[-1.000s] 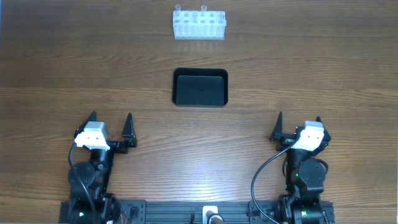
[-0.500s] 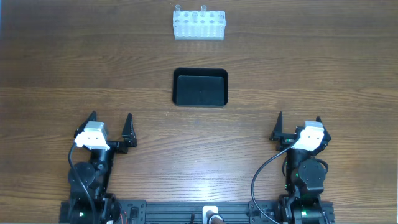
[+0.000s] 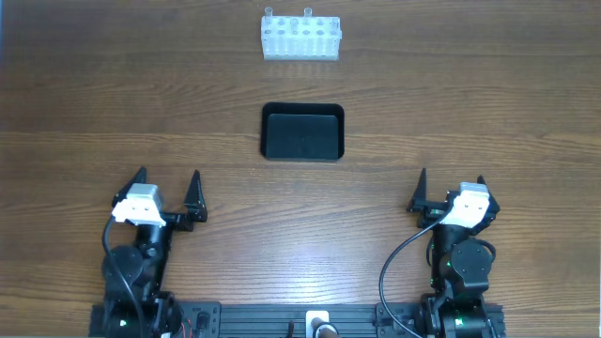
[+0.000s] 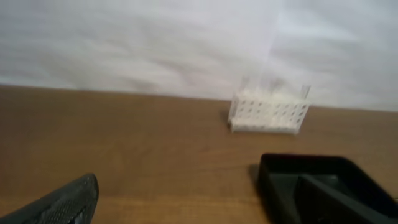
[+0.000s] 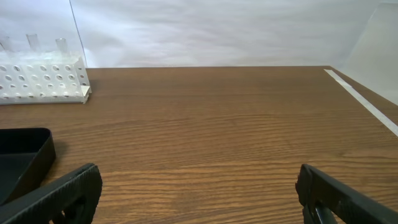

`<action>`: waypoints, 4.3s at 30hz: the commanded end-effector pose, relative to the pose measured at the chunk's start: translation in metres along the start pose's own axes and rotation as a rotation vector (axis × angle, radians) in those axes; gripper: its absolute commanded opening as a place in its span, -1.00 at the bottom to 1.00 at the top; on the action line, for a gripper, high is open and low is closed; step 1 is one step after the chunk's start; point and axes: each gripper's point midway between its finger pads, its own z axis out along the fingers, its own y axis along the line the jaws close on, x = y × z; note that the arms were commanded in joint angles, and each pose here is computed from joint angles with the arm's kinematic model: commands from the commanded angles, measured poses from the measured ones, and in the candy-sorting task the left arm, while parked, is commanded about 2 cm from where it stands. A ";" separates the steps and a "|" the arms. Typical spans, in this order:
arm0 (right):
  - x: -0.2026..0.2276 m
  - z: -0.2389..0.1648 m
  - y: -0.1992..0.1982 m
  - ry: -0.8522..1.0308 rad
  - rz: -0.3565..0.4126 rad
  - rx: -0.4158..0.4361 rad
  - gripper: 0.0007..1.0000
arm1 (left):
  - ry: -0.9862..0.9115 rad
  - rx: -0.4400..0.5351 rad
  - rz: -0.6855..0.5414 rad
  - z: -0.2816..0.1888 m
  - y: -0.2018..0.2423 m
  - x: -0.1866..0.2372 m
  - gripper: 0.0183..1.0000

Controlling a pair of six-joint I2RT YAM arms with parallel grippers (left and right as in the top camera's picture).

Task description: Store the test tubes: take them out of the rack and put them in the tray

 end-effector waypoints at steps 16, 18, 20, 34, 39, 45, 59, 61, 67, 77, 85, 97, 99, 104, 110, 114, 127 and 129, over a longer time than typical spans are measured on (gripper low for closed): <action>0.001 0.000 0.001 -0.003 0.009 -0.007 0.98 | 0.198 0.131 0.058 0.152 -0.053 -0.067 1.00; 0.001 0.000 0.001 -0.004 0.009 -0.007 0.98 | 0.246 0.122 0.066 0.178 -0.062 -0.065 1.00; 0.001 0.000 0.001 -0.004 0.009 -0.007 0.99 | 0.295 0.111 0.078 0.206 -0.073 -0.060 1.00; 0.001 0.000 0.001 -0.004 0.009 -0.007 0.98 | 0.567 0.080 0.073 0.336 -0.107 0.000 1.00; 0.001 0.000 0.001 -0.004 0.009 -0.007 0.99 | 0.591 0.075 0.082 0.358 -0.113 0.020 1.00; 0.001 0.000 0.001 -0.003 0.009 -0.007 0.99 | 0.617 0.070 0.079 0.365 -0.114 0.040 1.00; 0.001 0.000 0.001 -0.004 0.009 -0.007 0.98 | 0.586 0.043 0.085 0.383 -0.108 0.067 0.82; 0.001 0.000 0.001 -0.004 0.009 -0.007 0.98 | 0.586 0.043 0.085 0.383 -0.108 0.068 0.81; 0.001 0.000 0.001 -0.003 0.009 -0.007 0.99 | 0.573 0.044 0.084 0.386 -0.108 0.067 0.69; 0.001 0.000 0.001 -0.003 0.009 -0.007 0.98 | 0.549 0.061 0.084 0.389 -0.118 0.068 0.39; 0.001 0.000 0.001 -0.003 0.009 -0.007 0.99 | 0.545 0.064 0.084 0.390 -0.120 0.071 0.29; 0.001 0.000 0.001 -0.003 0.009 -0.007 0.99 | 0.539 0.073 0.085 0.398 -0.126 0.075 -0.09; 0.001 0.000 0.001 -0.004 0.009 -0.007 0.98 | 0.539 0.074 0.085 0.397 -0.126 0.075 -0.21; 0.001 0.000 0.001 -0.004 0.009 -0.007 0.99 | 0.539 0.073 0.085 0.398 -0.126 0.075 -0.38; 0.001 0.000 0.001 -0.004 0.009 -0.007 0.98 | 0.538 0.073 0.085 0.398 -0.126 0.075 -0.50; 0.001 0.000 0.001 -0.004 0.009 -0.007 0.98 | 0.538 0.073 0.086 0.398 -0.126 0.075 -0.59; 0.001 0.000 0.001 -0.004 0.009 -0.007 0.98 | 0.483 0.069 0.093 0.397 -0.129 0.041 -0.78; 0.001 0.000 0.001 -0.004 0.009 -0.007 0.99 | 0.464 0.072 0.090 0.396 -0.130 0.028 -0.77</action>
